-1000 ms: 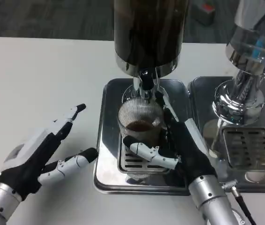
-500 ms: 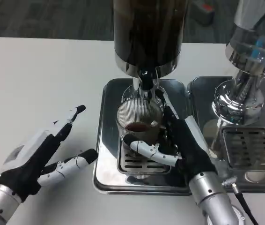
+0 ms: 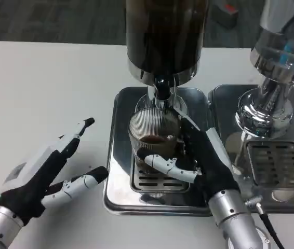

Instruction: Grasp the cup under the faucet to collect the drink, then remove the cup.

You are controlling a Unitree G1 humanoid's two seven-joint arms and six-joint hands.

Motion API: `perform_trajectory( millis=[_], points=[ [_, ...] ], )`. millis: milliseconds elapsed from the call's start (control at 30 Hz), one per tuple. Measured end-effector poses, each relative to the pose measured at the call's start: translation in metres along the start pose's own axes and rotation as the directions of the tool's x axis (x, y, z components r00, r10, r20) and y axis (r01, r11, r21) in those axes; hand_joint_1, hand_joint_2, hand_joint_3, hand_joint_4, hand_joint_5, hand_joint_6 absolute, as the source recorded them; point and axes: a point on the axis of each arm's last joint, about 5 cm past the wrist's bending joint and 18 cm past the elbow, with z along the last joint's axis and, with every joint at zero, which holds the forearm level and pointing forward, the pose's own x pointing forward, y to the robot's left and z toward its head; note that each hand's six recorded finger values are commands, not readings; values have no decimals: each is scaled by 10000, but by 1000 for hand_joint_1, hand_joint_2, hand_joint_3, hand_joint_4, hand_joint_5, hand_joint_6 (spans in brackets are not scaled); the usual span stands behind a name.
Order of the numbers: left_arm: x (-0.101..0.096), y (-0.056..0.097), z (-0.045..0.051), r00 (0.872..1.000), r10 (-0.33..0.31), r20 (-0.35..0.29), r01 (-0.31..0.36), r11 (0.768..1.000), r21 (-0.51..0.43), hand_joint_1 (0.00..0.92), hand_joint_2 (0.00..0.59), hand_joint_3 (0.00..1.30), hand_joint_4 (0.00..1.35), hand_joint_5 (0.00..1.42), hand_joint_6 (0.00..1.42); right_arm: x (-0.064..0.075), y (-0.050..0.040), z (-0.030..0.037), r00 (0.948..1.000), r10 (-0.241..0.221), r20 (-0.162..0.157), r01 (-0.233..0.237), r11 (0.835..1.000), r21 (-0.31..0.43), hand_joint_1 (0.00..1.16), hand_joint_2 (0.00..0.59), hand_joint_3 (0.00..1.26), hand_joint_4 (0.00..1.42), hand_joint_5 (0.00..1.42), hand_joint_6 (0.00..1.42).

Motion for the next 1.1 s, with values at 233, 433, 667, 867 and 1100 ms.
perform_trajectory(
  millis=[233, 433, 667, 867, 1100],
  points=[
    [0, 0, 0, 10000, 5, -5, -5, 10000, -6, 0, 127, 6, 0, 24, 0, -5, 20, 1, 9999, -161, 17, 160, 9998, 99, 892, 196, 261, 259, 290, 500],
    [0, 0, 0, 10000, 4, -7, -4, 10000, -6, 0, 127, 6, 0, 24, 0, -17, 43, 0, 9988, -480, 33, 479, 9986, 201, 930, 191, 317, 289, 326, 536],
    [0, 0, -1, 10000, 4, -8, -4, 10000, -9, 0, 128, 6, 0, 24, 0, -22, 49, -1, 9976, -698, 44, 697, 9972, 271, 939, 203, 358, 299, 345, 564],
    [-1, 1, -2, 10000, 30, -16, -30, 10000, -46, 0, 128, 6, 0, 24, 0, -28, 44, -3, 9959, -902, 26, 901, 9953, 353, 925, 209, 361, 313, 345, 579],
    [7, 4, -6, 10000, 32, -32, -32, 10000, -53, 0, 128, 6, 0, 24, 0, -36, 43, -8, 9947, -1027, 13, 1026, 9939, 397, 920, 210, 374, 313, 355, 583]
  ],
)
